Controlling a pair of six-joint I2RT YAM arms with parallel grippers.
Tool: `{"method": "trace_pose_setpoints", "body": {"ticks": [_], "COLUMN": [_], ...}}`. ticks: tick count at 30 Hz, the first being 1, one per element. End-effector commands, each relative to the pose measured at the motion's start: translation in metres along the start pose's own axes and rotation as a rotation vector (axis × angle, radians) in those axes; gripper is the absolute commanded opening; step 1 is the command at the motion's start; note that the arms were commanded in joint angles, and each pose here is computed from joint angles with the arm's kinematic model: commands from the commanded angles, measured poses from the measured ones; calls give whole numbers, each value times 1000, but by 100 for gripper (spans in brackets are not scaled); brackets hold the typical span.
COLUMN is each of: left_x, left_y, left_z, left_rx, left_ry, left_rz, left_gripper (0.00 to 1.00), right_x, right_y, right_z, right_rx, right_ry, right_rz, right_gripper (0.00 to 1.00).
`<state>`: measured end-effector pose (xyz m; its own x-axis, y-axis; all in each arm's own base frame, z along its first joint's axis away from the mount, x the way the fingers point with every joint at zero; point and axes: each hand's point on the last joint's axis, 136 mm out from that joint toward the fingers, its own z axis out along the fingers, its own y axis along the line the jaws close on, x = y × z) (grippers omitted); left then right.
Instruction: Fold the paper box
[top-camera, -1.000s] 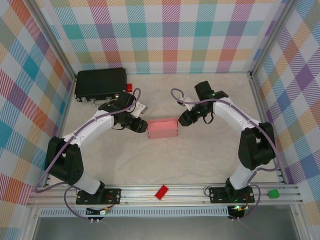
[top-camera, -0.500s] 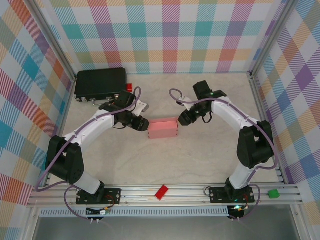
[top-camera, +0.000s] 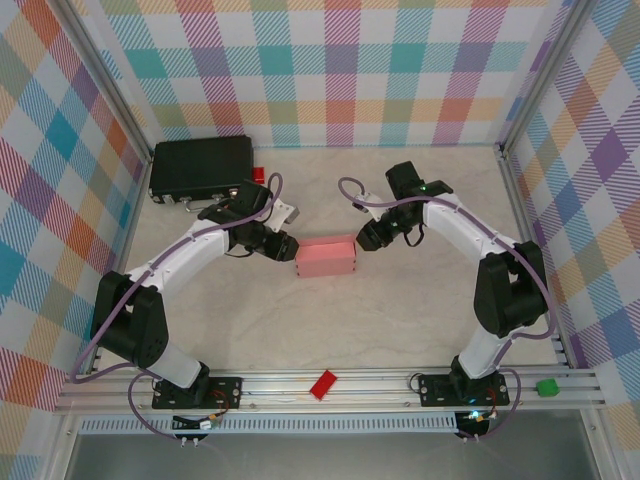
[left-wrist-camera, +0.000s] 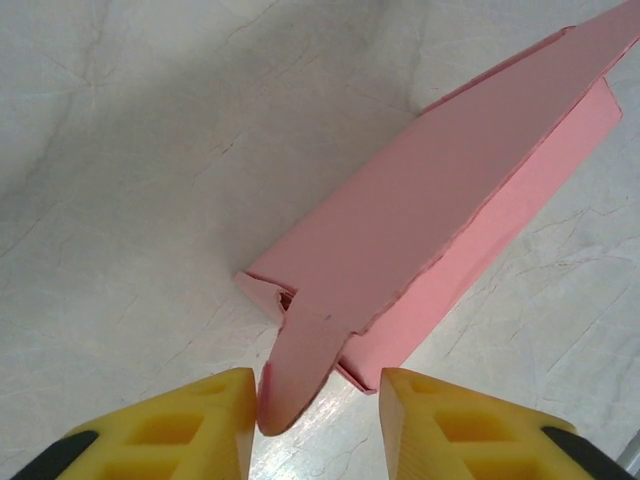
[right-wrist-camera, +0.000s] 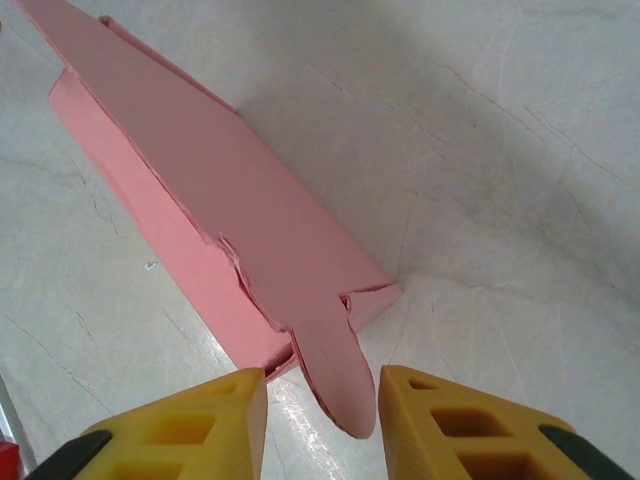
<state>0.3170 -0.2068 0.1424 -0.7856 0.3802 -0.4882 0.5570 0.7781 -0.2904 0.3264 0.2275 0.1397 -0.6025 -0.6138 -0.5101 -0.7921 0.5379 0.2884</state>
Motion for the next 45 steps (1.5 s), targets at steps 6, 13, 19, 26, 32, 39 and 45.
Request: {"method": "trace_pose_setpoints", "body": {"ticks": [6, 13, 19, 26, 32, 39, 45], "left_x": [-12, -10, -10, -4, -3, 1, 5], "left_y": [-5, -6, -7, -4, -4, -4, -3], "left_z": [-11, -10, -9, -9, -12, -13, -11], "left_rx": [29, 39, 43, 25, 21, 17, 16], "left_ry": [-33, -24, -21, -7, -9, -2, 10], "left_rz": [2, -2, -19, -47, -49, -51, -57], "left_gripper": [28, 23, 23, 32, 34, 41, 40], "right_x": [-6, -6, -7, -6, -4, -1, 1], "right_y": [5, 7, 8, 9, 7, 7, 9], "right_z": [-6, -6, -6, -7, -8, -9, -7], "right_rx": [-1, -5, -5, 3, 20, 25, 18], "right_ry": [-14, -14, -16, -20, -13, -7, -1], "right_rz": [11, 9, 16, 19, 21, 24, 30], "right_gripper": [31, 29, 26, 25, 25, 26, 26]}}
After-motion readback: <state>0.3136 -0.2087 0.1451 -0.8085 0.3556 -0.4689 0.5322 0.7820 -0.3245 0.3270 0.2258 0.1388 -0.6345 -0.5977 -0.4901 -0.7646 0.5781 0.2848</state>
